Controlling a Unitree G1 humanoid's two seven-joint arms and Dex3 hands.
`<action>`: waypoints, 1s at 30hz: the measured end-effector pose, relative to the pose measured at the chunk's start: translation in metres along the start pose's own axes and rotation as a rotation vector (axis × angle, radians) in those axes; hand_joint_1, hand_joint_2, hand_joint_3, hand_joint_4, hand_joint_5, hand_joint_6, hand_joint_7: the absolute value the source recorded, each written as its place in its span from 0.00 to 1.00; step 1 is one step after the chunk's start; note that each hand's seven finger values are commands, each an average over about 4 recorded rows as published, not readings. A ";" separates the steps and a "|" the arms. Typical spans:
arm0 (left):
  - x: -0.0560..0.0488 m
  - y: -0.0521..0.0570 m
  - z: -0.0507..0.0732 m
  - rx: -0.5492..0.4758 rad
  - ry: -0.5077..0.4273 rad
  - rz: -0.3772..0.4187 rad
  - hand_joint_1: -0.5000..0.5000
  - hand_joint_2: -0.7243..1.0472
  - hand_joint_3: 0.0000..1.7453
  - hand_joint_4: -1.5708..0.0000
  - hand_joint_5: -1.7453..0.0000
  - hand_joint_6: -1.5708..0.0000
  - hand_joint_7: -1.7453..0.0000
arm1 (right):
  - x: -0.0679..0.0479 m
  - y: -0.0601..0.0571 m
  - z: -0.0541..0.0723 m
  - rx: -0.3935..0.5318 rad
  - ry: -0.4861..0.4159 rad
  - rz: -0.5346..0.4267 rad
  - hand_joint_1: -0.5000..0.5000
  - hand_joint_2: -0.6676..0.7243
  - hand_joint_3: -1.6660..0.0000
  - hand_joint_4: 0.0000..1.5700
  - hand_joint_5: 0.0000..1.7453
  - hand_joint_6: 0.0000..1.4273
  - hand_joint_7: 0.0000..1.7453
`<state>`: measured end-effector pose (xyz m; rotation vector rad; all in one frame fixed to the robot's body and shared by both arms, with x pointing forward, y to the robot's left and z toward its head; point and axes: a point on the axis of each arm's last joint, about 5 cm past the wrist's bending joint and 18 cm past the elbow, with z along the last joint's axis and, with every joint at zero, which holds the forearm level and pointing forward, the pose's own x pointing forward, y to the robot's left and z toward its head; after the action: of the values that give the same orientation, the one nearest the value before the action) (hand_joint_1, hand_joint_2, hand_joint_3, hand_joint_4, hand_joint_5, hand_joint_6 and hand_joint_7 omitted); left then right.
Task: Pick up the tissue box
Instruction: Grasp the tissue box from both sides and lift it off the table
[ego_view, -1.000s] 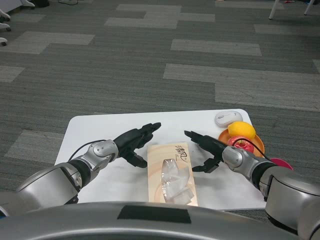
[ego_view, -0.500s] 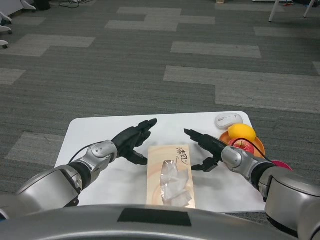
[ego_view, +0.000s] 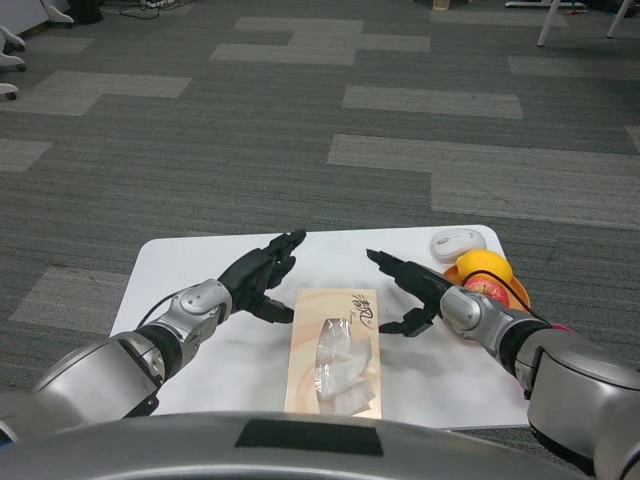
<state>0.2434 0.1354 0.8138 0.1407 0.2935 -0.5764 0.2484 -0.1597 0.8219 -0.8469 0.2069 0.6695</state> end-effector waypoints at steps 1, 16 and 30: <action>0.000 0.000 0.000 -0.003 -0.002 0.004 1.00 1.00 0.09 0.98 1.00 1.00 1.00 | 0.000 0.000 0.000 0.000 -0.001 -0.003 0.08 0.09 0.70 0.00 0.00 0.00 0.00; 0.006 0.010 0.014 -0.047 -0.071 0.085 1.00 1.00 0.05 0.98 1.00 1.00 1.00 | 0.011 -0.014 0.015 -0.010 -0.049 -0.066 0.08 0.10 0.71 0.00 0.00 0.00 0.00; 0.006 0.013 0.018 -0.085 -0.119 0.139 1.00 1.00 0.05 0.98 1.00 1.00 1.00 | 0.015 -0.025 0.023 0.020 -0.073 -0.145 0.08 0.18 0.81 0.00 0.00 0.00 0.00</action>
<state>0.2599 0.1397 0.8296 0.0444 0.1908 -0.4318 0.2737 -0.1475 0.8463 -0.8084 0.0849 0.5607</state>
